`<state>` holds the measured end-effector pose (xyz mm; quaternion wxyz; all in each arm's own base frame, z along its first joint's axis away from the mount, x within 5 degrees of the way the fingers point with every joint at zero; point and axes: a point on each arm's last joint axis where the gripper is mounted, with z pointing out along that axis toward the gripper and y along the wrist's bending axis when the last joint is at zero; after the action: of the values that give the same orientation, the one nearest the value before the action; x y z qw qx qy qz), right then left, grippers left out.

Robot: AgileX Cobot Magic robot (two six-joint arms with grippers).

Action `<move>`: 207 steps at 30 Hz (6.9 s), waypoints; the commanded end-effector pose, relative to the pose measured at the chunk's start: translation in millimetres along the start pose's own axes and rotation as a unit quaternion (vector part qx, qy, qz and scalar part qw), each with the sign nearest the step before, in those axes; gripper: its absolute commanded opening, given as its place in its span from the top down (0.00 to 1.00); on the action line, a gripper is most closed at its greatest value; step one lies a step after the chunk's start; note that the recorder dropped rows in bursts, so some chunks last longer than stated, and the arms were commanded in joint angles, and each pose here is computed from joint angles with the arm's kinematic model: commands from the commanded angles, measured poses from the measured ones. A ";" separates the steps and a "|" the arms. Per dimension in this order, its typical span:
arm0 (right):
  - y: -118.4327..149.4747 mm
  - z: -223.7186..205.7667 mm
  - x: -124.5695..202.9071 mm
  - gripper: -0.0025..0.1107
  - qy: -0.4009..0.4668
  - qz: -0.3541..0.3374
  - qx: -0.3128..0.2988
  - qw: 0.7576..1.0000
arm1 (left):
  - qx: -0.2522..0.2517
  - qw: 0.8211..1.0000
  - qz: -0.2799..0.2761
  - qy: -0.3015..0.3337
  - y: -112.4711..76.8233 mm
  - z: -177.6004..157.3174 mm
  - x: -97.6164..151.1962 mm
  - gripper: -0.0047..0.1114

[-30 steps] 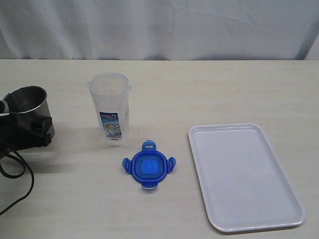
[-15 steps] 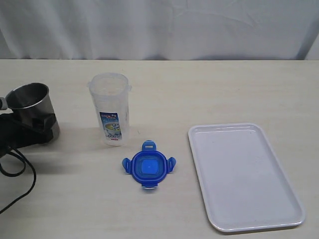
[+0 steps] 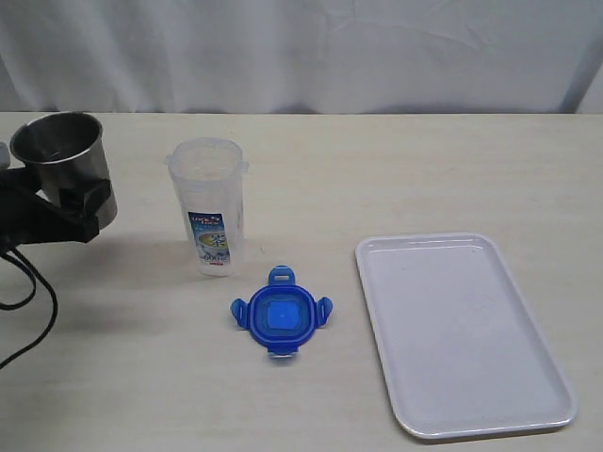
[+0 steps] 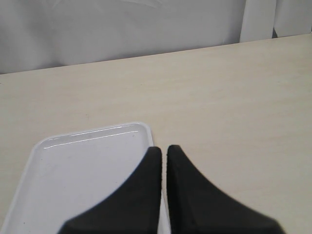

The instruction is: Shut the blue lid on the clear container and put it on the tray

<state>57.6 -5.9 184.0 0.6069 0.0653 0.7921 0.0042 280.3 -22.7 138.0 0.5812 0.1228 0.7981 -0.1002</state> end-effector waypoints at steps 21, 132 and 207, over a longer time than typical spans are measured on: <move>0.0 0.2 1.1 0.94 0.001 0.000 -0.001 1.000 | 0.127 0.976 0.173 -0.044 -36.6 45.1 -94.2 0.96; 0.0 0.2 1.1 0.94 0.001 0.003 -0.001 1.000 | -0.007 0.999 -0.033 -0.040 51.7 206.6 1.8 0.84; 0.0 0.2 1.1 0.94 0.001 0.003 -0.001 1.000 | -0.140 0.990 -0.019 0.000 41.6 65.5 -214.1 0.06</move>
<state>57.6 -5.9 184.0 0.6069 0.0684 0.7918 0.0066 431.9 -24.4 295.4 0.6013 0.0674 0.7960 -0.0153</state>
